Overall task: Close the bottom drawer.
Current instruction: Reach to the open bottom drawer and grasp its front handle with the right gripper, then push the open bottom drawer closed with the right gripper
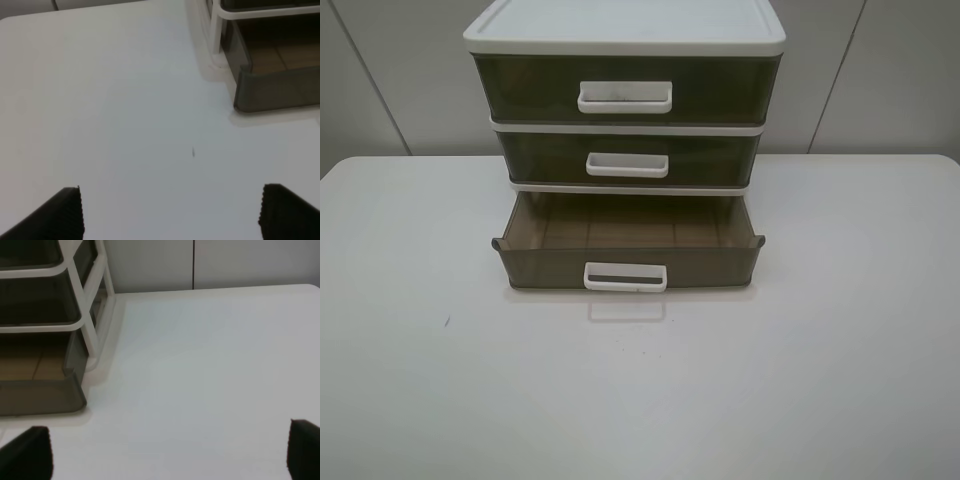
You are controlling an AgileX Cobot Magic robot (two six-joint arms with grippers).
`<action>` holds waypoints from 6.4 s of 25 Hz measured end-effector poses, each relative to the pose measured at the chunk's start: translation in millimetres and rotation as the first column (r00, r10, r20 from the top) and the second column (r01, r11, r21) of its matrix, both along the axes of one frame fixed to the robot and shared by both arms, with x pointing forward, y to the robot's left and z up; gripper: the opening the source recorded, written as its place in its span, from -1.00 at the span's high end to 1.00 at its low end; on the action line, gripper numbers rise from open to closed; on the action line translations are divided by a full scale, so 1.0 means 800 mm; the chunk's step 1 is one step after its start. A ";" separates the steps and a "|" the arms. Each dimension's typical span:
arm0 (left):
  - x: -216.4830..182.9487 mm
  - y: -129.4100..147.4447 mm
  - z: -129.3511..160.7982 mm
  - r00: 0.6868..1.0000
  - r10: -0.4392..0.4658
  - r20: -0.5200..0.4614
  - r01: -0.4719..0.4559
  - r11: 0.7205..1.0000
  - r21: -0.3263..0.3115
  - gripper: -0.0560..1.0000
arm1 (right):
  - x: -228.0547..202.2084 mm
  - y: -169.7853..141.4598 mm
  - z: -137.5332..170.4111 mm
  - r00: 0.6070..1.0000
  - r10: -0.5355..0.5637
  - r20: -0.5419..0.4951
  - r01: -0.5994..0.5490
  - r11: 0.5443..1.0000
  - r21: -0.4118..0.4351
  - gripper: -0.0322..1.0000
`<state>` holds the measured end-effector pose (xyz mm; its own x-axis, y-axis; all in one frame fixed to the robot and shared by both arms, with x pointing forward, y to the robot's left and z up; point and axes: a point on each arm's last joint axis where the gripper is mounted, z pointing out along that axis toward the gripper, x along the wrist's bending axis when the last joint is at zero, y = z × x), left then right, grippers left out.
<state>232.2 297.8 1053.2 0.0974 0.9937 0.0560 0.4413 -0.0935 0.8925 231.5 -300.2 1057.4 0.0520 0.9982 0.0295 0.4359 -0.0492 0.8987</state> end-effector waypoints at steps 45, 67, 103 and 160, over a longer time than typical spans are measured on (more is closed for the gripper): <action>0.000 0.000 0.000 1.000 0.000 0.000 0.000 1.000 0.000 -0.47 | 0.023 0.000 0.000 0.993 0.015 -0.117 -0.015 1.000 0.002 -0.65; 0.000 0.000 0.000 1.000 0.000 0.000 0.000 1.000 0.000 -0.47 | 0.258 0.191 -0.070 0.834 0.527 -0.166 -0.487 0.843 0.228 -0.65; 0.000 0.000 0.000 1.000 0.001 0.000 -0.001 1.000 0.001 -0.47 | 0.280 0.276 -0.210 0.796 0.602 -0.066 -0.594 0.797 0.108 0.90; 0.000 0.000 0.000 1.000 0.000 0.000 0.000 1.000 0.000 -0.47 | 0.370 0.318 -0.271 0.900 0.429 0.076 -0.436 0.892 0.119 0.90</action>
<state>232.2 297.8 1053.2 0.0973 0.9937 0.0562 0.4413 -0.0936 0.8925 527.9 -46.0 840.3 -0.3886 0.9087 0.1523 0.3986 0.0168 0.9170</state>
